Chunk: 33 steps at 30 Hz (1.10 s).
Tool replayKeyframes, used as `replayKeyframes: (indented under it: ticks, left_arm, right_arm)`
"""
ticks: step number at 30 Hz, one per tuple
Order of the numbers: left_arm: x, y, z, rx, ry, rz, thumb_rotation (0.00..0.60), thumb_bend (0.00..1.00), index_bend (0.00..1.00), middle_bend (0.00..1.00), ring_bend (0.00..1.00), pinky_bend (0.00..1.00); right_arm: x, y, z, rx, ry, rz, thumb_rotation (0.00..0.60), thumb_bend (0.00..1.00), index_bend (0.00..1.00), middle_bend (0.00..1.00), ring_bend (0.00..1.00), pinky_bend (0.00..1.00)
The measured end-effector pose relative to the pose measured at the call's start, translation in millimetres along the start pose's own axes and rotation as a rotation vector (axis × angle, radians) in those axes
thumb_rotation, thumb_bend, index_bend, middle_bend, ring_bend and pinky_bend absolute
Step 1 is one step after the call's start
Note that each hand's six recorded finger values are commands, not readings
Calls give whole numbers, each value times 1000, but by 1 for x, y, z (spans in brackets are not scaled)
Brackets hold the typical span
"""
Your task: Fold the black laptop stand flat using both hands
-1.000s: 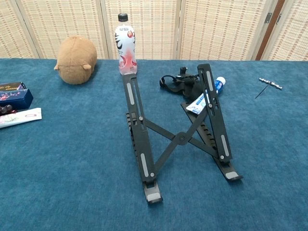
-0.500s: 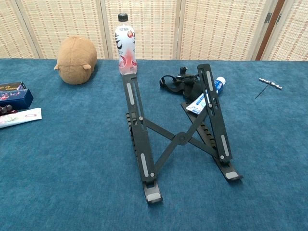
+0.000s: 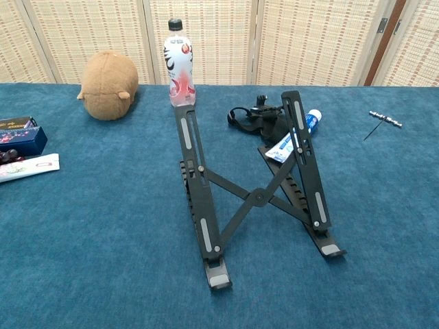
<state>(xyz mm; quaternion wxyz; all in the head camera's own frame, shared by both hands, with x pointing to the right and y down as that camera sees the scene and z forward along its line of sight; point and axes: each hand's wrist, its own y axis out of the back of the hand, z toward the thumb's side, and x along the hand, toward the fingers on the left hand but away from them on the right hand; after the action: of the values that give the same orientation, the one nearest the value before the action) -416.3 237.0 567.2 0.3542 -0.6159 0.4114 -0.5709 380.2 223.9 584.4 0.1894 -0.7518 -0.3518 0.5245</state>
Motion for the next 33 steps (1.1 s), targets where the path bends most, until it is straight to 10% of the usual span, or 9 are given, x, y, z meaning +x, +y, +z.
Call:
replayKeyframes:
  ticks: [18,33]
  left_arm:
    - [-1,0,-2,-3,4,0,600,209,268,234,277,168]
    - [-1,1,-6,-6,15,0,600,209,268,234,277,168]
  right_arm:
    - [-85,-17,60,-633,90,137,600,3,0,0,0,163]
    - [-158,-49,113,-809,137,260,600,0,0,40,0,151]
